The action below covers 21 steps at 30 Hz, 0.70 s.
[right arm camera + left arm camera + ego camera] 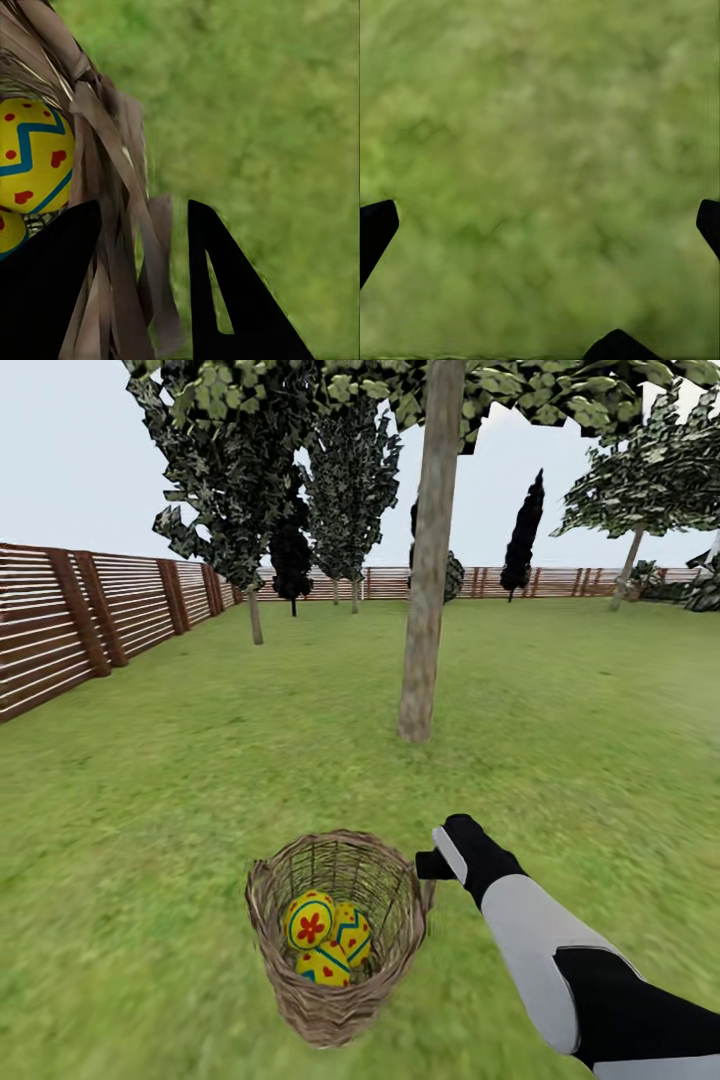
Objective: Take the three Easter eggs out of the wicker basket on the lawn in the garden, then place them on the lawn next to a single tree (choose any tree) so that all three eggs are next to the same tree and none are left in the basket.
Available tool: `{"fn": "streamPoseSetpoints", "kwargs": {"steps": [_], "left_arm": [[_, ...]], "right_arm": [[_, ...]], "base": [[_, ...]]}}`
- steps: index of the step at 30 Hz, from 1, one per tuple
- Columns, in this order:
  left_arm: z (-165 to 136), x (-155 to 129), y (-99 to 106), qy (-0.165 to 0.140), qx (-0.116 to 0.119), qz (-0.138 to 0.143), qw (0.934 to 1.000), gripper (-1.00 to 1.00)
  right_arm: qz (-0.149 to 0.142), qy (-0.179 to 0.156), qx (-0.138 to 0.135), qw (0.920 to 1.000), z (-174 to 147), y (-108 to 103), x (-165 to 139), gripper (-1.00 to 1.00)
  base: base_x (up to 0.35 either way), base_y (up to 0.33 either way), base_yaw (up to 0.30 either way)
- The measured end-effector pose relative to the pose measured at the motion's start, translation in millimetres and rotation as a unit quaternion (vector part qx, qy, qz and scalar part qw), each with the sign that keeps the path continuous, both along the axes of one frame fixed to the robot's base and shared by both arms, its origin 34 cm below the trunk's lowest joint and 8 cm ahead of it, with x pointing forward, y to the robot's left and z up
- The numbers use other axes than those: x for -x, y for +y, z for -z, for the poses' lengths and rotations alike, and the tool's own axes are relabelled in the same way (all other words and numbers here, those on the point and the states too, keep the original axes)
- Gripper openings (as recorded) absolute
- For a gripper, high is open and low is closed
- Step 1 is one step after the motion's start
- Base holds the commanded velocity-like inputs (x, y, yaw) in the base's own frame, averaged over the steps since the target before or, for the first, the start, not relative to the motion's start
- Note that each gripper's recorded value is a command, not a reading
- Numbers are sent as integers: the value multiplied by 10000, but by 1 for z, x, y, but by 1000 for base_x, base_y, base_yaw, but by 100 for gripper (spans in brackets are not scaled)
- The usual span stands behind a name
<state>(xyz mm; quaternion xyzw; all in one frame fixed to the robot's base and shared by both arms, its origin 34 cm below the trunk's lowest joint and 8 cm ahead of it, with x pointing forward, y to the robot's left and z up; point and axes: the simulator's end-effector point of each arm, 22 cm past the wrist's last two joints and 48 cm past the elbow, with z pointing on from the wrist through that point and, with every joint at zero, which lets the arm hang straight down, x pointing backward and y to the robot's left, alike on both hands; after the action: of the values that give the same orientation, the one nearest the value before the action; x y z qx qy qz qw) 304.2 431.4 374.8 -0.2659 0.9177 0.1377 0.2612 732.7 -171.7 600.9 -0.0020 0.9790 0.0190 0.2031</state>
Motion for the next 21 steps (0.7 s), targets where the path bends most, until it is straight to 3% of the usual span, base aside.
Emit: {"fn": "streamPoseSetpoints", "kwargs": {"steps": [2,6,10,14,17,21], "left_arm": [[-4,-1,0,1,-11,6,10000,100],[-13,-4,1,-8,-28,-12,10000,100],[-22,-6,2,-6,-40,-23,10000,100],[-29,-6,2,1,-38,-22,10000,100],[-36,-8,2,1,-40,-19,10000,100],[-37,-3,-3,89,33,-45,9999,100]], "right_arm": [[41,-3,-137,9999,-5,5,-1,-100],[-43,-11,23,10000,-13,4,-2,-100],[-30,-28,-161,9999,-23,16,-4,-100],[-70,-32,-41,10000,-31,12,-5,-100],[-50,-29,-117,9999,-38,15,-6,-100],[-50,-39,-115,9999,-46,15,-8,-100]], "base": [[-25,0,292],[-4,0,292],[0,0,292],[0,0,292],[0,0,276],[0,0,47]]}}
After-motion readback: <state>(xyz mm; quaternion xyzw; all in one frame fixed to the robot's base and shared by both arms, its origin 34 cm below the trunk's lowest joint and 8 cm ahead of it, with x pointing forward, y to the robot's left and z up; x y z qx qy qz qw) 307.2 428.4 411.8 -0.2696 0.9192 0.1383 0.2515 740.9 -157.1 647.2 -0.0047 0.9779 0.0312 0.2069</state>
